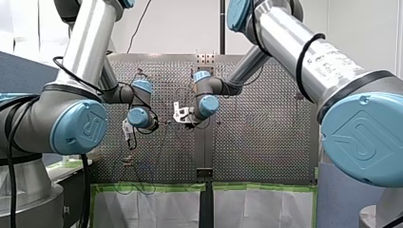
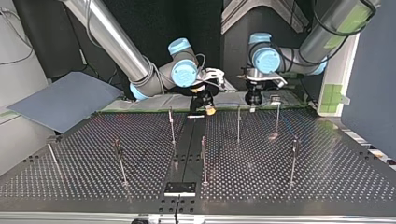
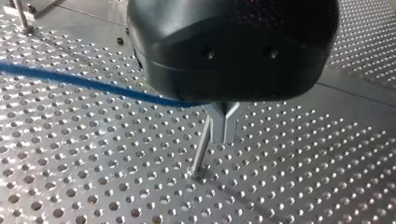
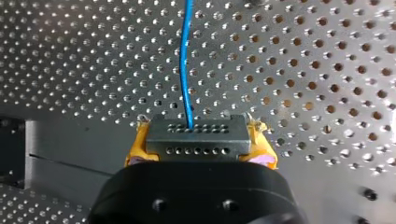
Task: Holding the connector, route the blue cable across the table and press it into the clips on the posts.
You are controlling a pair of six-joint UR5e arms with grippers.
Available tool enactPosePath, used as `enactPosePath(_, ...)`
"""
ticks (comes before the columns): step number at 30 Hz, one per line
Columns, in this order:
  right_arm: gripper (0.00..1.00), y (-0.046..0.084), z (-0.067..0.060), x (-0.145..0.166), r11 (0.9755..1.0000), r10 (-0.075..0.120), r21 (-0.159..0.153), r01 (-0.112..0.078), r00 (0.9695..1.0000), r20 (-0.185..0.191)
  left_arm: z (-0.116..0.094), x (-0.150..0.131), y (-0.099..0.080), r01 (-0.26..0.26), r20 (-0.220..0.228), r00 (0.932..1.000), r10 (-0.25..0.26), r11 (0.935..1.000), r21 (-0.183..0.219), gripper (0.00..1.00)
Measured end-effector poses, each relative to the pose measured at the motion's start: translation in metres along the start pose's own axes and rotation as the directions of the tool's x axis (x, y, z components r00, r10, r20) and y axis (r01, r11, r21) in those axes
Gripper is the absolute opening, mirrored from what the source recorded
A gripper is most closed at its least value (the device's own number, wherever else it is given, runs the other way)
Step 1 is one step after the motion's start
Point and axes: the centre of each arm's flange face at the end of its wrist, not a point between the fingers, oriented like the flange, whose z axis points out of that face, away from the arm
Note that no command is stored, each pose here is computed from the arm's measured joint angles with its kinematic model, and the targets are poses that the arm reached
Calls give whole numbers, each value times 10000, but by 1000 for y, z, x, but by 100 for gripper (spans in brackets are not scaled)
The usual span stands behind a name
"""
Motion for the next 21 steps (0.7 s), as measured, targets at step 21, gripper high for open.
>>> enactPosePath(21,0,46,11,3,9986,335,-413,-343,9992,-205,55,-6,13,-5,99,10000,5,10000,91,0)
